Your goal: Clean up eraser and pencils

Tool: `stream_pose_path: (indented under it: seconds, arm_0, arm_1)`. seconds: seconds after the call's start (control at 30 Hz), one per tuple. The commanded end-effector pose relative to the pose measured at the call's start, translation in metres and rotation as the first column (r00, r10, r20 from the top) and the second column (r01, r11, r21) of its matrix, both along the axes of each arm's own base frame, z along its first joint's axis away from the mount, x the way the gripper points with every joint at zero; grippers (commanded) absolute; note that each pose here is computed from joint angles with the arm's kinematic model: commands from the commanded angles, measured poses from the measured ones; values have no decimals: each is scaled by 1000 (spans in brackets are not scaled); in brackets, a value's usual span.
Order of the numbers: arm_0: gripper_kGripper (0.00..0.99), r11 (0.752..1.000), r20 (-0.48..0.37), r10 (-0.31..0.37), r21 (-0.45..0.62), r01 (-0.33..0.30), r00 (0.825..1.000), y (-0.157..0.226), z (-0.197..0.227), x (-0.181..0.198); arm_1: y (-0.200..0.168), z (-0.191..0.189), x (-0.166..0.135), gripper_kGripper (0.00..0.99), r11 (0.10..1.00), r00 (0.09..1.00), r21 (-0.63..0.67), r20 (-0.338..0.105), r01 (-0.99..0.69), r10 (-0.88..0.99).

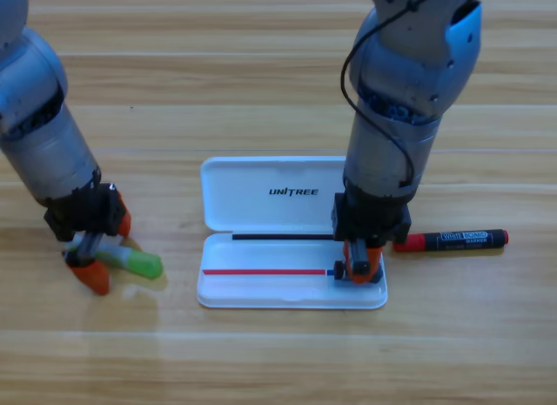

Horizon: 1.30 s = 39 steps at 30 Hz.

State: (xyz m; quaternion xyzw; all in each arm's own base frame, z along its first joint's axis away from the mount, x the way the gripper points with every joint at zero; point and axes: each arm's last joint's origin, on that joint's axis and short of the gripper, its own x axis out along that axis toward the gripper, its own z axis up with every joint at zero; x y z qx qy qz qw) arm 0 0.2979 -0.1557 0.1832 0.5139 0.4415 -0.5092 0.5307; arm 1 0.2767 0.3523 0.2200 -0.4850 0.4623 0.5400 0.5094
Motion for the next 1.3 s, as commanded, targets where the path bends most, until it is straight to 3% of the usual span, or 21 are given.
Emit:
stream_pose_path:
  seconds: [0.03,0.17,0.4,0.47,0.63,0.8,0.97,1.1,1.3]
  arm_0:
    - [511,999,-43,-10,44,12,999,3,-23,6]
    - [6,997,-45,-47,59,49,998,1,-26,6]
    - [0,996,-25,-52,67,53,998,2,-17,5]
    - [0,996,-25,-55,68,56,998,3,-15,5]
    - [0,996,-16,-55,65,55,998,3,-8,5]
    - [0,997,-10,-42,67,42,999,2,11,8]
    - [0,999,24,-11,47,10,1000,-4,53,8]
    - [0,1000,68,5,13,-6,998,-16,99,1]
    - [0,998,124,12,-56,-5,992,-44,156,-10]
  arm_1:
    - [14,-31,-3,0,997,999,-62,-34,-36,34]
    - [13,-33,-2,0,997,999,-74,-26,-35,33]
    - [12,-32,-3,0,996,999,-84,-26,-35,33]
    - [11,-31,-4,155,996,999,-87,-29,-35,33]
    - [8,-20,-7,798,996,999,-78,-24,-33,32]
    - [-6,20,-17,821,998,999,-55,-3,-33,33]
    - [-43,54,-21,834,999,1000,-32,24,-15,16]
    - [-76,42,5,834,995,1000,-103,27,0,2]
    - [-103,0,47,833,984,999,-174,-34,26,-33]
